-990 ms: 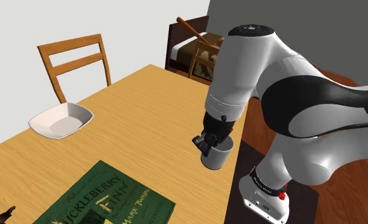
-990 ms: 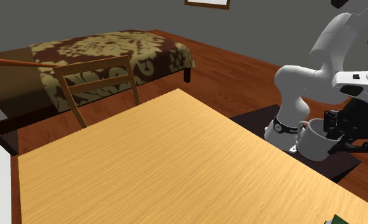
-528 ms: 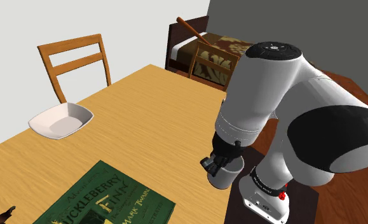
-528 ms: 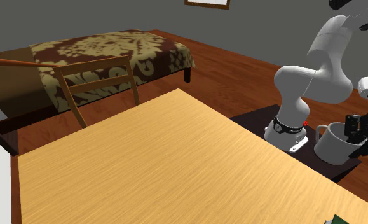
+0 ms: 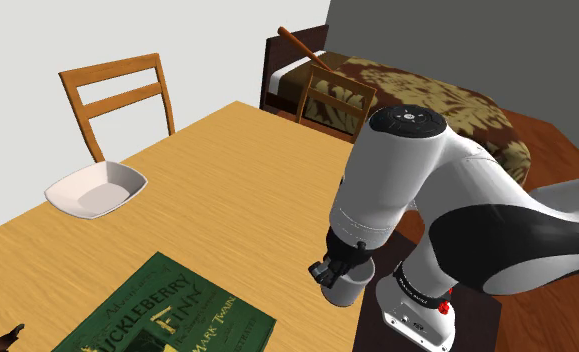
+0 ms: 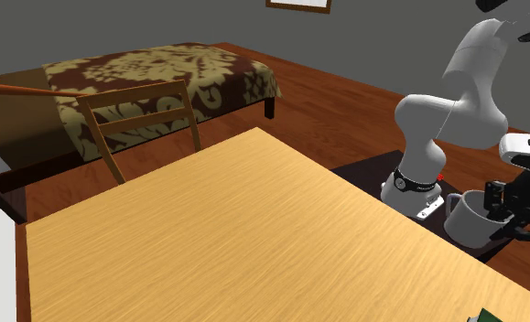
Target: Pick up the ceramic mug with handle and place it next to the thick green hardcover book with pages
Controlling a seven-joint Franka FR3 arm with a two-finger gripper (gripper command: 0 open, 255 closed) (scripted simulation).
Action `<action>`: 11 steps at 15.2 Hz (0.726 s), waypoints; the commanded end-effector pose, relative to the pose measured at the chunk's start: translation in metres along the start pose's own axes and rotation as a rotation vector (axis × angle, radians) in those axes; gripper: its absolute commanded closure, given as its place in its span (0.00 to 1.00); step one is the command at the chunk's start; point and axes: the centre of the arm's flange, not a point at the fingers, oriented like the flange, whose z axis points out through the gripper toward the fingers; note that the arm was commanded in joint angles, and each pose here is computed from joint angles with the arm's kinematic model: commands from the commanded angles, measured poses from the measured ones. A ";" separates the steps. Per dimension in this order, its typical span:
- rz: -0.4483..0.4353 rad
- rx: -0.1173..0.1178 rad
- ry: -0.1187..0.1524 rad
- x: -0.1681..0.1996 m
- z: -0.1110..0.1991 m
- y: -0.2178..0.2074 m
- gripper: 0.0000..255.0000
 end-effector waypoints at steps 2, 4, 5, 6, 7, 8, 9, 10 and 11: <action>0.000 0.001 0.001 -0.001 0.016 -0.001 1.00; 0.000 0.001 0.001 0.000 0.027 -0.002 1.00; 0.000 0.001 0.001 0.000 0.032 -0.002 1.00; 0.000 0.001 0.001 0.000 0.037 -0.003 1.00; 0.000 0.001 0.001 0.000 0.042 -0.003 1.00; 0.000 0.001 0.001 0.000 0.048 -0.003 1.00; 0.000 0.001 0.001 0.000 0.053 -0.004 1.00; 0.000 0.001 0.001 0.000 0.058 -0.004 1.00; 0.000 0.001 0.001 0.000 0.063 -0.004 1.00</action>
